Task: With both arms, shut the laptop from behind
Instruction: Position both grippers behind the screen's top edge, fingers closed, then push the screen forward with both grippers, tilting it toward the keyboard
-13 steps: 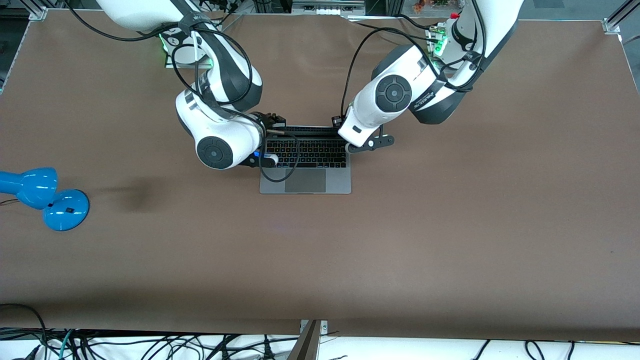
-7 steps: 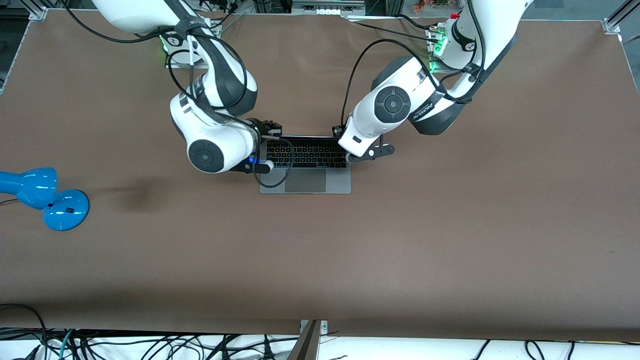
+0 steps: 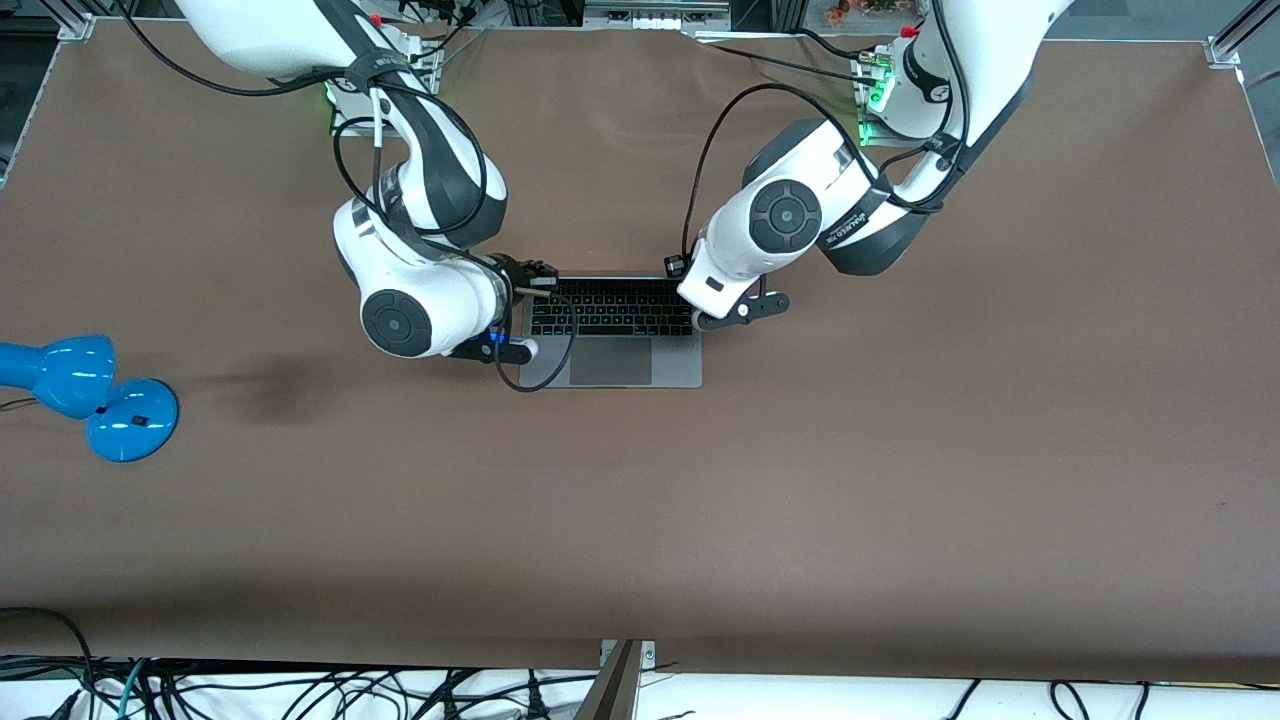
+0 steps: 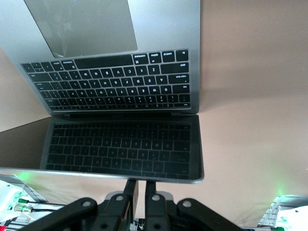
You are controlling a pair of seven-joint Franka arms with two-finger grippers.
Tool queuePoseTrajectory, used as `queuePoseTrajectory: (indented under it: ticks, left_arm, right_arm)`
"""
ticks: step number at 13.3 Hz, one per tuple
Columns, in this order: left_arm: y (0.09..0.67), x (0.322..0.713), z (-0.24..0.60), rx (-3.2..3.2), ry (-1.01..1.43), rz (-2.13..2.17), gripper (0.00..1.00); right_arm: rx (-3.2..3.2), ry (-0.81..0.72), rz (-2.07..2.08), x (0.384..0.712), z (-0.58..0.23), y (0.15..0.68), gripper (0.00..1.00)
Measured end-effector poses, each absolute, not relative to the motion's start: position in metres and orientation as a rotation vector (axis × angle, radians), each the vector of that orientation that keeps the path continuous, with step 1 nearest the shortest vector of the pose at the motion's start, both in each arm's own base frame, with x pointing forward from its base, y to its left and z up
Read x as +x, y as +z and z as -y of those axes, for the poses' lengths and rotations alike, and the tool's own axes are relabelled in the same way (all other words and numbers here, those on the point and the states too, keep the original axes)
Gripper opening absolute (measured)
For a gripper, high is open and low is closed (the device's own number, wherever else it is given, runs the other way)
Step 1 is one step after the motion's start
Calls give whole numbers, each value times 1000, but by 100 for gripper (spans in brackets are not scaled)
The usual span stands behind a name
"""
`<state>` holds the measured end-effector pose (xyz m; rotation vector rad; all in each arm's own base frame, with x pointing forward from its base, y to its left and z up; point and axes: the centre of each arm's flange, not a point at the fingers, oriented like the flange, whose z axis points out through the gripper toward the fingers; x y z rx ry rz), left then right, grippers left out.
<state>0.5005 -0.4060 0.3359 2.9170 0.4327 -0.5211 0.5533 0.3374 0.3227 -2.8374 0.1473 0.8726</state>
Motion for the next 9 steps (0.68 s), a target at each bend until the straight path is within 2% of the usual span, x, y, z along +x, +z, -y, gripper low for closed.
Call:
queuePoseTrajectory:
  ticks: [9]
  left_arm:
    - [313,521,415,2926,-506,-456,1]
  right_arm:
    - [-2835,752,-187,571,-331,314,13]
